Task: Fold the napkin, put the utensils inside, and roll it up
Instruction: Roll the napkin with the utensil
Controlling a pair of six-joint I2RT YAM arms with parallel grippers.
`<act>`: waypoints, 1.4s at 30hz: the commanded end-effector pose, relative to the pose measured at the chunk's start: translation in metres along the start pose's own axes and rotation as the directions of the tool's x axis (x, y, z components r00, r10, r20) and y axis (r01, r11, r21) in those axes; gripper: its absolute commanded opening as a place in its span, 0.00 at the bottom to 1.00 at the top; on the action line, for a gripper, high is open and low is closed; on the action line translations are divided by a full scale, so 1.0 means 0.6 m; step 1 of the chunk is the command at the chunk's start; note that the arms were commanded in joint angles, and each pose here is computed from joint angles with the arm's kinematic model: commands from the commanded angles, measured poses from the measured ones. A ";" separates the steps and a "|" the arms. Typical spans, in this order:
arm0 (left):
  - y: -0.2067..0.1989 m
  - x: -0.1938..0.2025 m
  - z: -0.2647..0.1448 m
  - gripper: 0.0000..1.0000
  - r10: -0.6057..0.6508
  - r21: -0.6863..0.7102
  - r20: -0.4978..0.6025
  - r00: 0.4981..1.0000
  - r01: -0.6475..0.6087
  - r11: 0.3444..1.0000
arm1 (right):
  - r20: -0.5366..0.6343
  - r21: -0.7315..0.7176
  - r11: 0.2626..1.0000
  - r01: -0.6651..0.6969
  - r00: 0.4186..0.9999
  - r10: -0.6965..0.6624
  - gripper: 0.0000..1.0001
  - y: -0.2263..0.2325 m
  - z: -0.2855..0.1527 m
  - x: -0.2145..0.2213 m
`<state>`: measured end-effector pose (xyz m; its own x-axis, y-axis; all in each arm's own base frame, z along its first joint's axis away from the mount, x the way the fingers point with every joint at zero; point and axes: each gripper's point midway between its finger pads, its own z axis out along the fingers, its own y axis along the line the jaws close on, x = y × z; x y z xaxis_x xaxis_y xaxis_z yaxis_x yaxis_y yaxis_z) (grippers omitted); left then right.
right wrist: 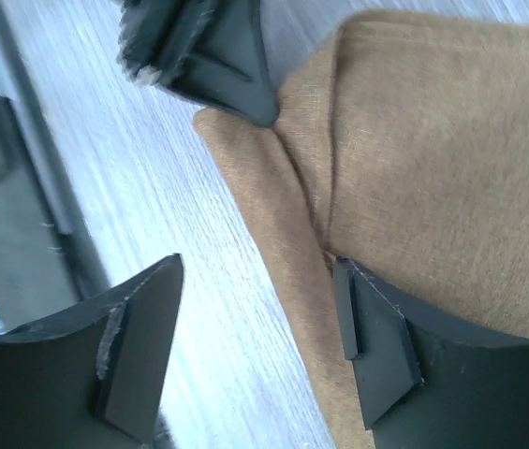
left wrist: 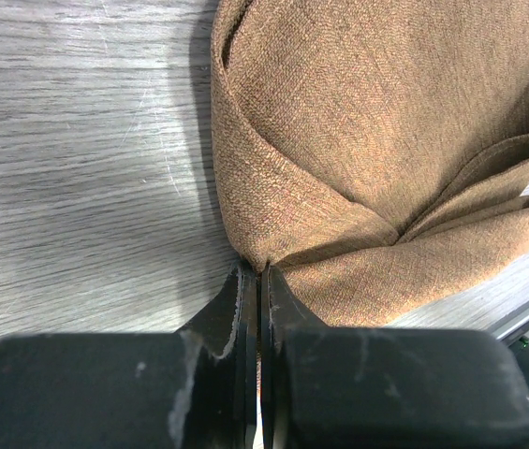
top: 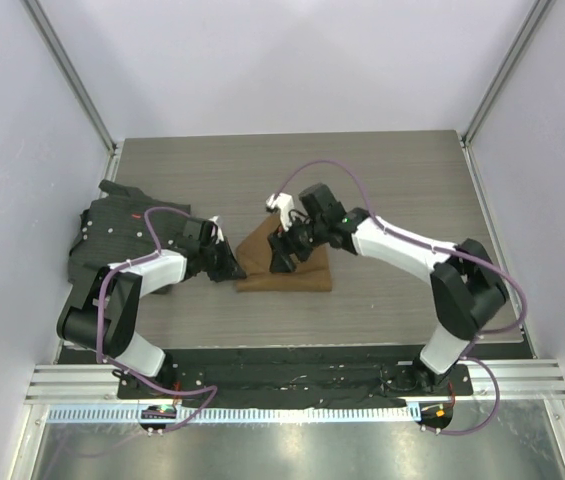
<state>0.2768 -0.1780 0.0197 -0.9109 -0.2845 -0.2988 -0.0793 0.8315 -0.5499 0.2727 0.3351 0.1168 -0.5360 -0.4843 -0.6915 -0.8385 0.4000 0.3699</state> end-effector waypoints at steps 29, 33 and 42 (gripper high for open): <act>0.019 -0.023 -0.018 0.10 0.040 -0.126 0.025 0.999 -0.037 0.991 | -0.272 0.157 0.904 0.397 0.898 -0.347 0.28 -0.019 0.108 0.110; 0.015 -0.062 -0.047 0.44 0.067 -0.179 0.117 0.991 -0.046 0.983 | -0.306 0.105 0.934 0.341 0.905 -0.295 0.16 -0.011 0.107 0.125; 0.059 -0.059 -0.092 0.74 0.068 -0.289 0.226 0.972 0.000 0.957 | -0.351 -0.072 0.990 0.120 0.926 -0.138 0.14 0.010 0.105 0.148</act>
<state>0.2930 -0.1340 0.0557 -0.8290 -0.3120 -0.4641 -0.1401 0.9193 -0.3678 0.2517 0.3500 0.0250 -0.3160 -0.7719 -0.5517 -0.9473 0.2887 0.1386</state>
